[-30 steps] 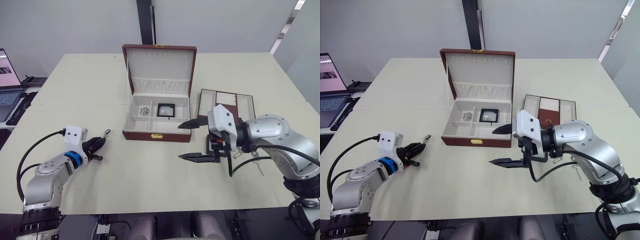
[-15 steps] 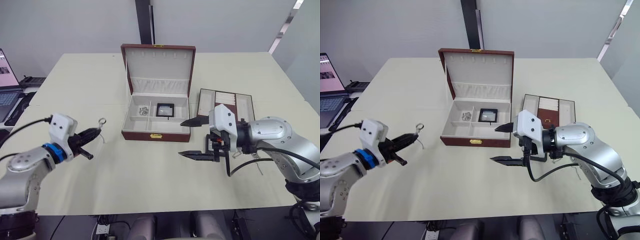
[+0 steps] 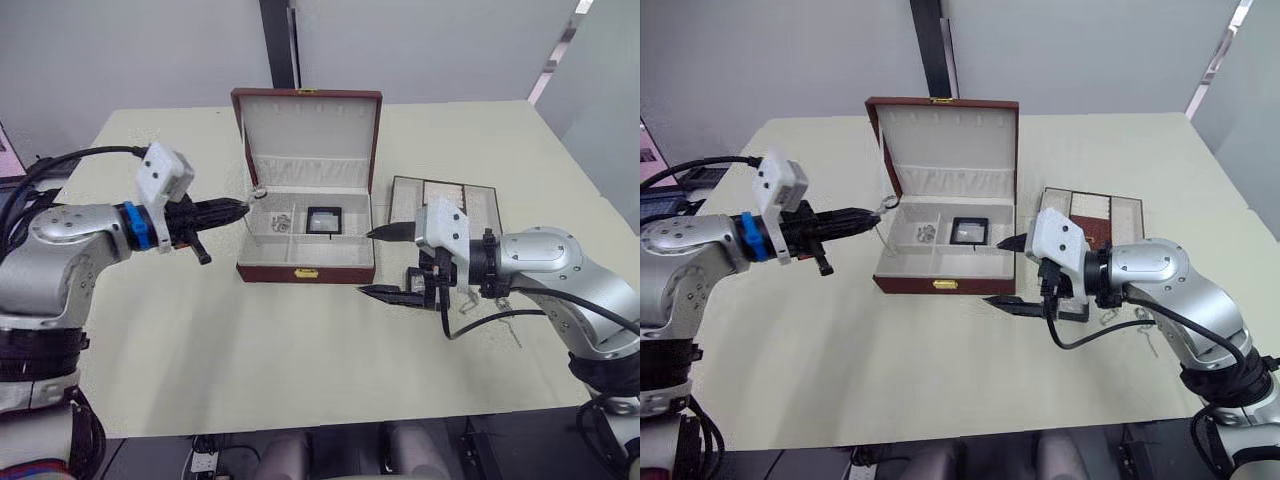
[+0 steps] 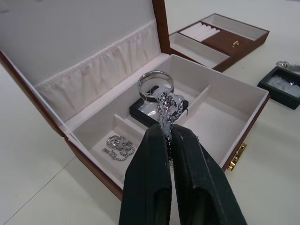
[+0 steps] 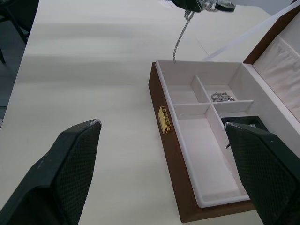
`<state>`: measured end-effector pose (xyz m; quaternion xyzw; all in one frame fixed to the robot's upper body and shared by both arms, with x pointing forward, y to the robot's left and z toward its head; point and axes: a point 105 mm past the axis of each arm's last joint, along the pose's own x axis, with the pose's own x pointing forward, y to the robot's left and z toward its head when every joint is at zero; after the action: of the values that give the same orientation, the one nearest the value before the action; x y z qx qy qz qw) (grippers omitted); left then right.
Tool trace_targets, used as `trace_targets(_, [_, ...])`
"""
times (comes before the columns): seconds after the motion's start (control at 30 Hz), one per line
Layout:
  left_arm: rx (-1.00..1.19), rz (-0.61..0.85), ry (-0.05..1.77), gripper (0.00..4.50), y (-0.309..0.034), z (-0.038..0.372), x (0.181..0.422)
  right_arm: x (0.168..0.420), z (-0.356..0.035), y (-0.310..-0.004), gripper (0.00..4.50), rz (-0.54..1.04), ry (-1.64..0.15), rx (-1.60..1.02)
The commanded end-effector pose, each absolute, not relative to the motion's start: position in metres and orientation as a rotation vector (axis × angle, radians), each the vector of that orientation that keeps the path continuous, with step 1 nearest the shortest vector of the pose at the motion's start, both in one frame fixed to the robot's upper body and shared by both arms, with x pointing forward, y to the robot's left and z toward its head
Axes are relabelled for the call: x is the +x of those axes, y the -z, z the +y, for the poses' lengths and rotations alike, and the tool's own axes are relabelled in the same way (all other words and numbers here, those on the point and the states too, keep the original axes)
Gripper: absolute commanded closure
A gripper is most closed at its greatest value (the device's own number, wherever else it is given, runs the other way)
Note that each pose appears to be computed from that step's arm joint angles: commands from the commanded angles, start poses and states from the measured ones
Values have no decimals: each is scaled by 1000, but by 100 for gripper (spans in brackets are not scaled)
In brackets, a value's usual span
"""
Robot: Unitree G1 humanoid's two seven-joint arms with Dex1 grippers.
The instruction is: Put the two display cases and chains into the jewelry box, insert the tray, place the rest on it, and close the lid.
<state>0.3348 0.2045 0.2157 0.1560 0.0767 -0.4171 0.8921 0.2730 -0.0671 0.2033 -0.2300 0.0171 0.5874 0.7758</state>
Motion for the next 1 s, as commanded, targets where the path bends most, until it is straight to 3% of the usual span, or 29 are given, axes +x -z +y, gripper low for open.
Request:
trace_targets(0.03, [382, 189, 880, 449, -208, 198, 343, 271, -65, -212, 0, -2, -1255, -527])
trace_targets(0.3, [413, 258, 837, 449, -185, 196, 355, 270, -66, -212, 0, 10, -1238, -527])
trace_targets(0.63, [457, 351, 777, 449, -169, 210, 354, 277, -67, -214, 0, 14, -1207, -529])
trace_targets(0.9, [468, 338, 776, 220, -170, 211, 353, 279, -68, -215, 0, 13, -1196, -530])
trace_targets(1.0, [457, 277, 755, 128, -184, 217, 351, 280, -70, -217, 0, 9, -1182, -524])
